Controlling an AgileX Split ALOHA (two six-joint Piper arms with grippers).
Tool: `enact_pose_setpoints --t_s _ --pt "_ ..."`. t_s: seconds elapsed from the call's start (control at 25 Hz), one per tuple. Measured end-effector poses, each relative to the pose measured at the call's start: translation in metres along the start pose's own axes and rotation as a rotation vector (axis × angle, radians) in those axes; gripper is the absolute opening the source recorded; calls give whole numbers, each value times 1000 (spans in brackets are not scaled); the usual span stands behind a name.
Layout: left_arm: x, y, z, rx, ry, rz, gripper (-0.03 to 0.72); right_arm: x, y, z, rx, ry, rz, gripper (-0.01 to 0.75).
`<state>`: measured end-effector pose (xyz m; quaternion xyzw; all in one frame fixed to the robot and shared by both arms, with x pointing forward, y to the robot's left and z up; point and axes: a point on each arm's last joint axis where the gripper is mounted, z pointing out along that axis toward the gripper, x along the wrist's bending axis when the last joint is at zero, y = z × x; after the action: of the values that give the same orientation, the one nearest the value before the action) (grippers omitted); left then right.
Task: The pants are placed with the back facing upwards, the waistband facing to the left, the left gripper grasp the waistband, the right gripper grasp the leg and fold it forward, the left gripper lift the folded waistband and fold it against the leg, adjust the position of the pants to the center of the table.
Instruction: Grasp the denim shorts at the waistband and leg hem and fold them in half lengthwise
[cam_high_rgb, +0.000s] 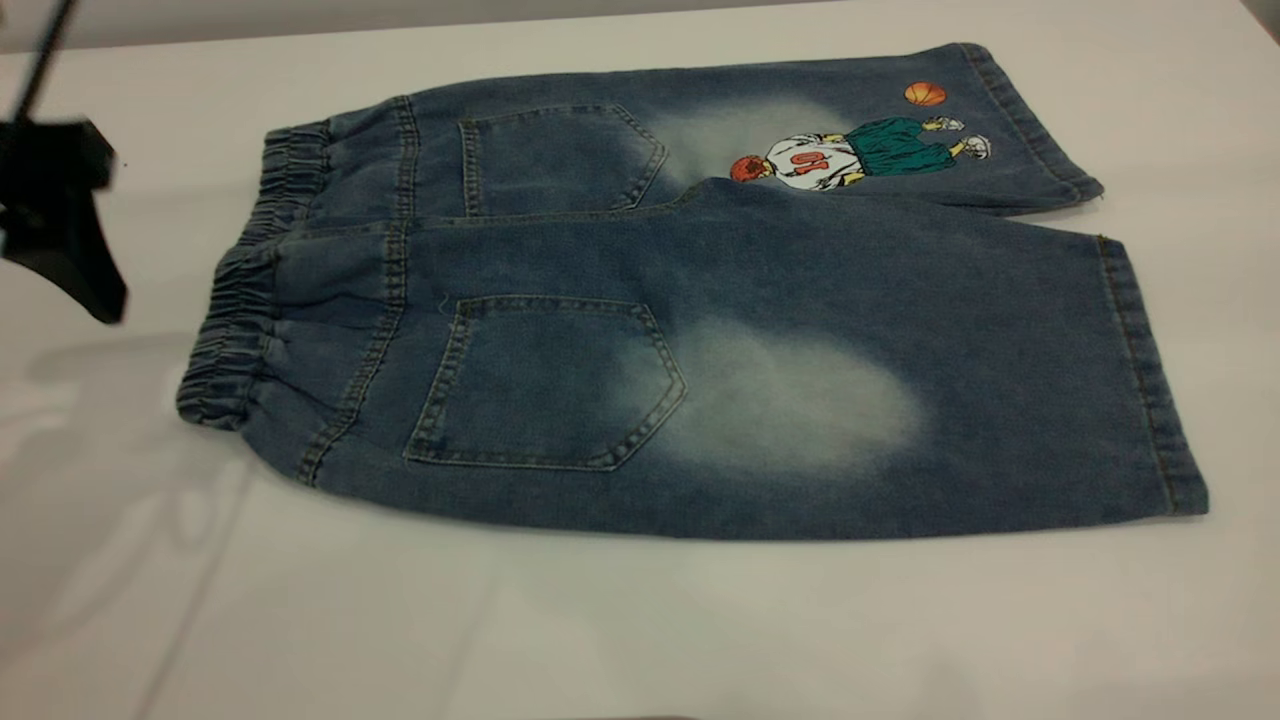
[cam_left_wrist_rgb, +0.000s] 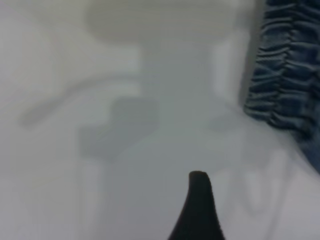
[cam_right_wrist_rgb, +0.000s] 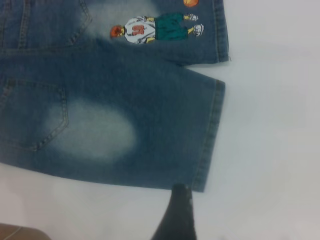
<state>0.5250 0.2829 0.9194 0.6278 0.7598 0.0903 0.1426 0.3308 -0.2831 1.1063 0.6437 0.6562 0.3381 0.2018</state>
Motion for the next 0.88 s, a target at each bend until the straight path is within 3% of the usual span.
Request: enact_pose_setpoints --t_s 0.88 --pt "-26 -13 87 -18 -24 76 531 -1 3 2 -12 -3 -14 589"
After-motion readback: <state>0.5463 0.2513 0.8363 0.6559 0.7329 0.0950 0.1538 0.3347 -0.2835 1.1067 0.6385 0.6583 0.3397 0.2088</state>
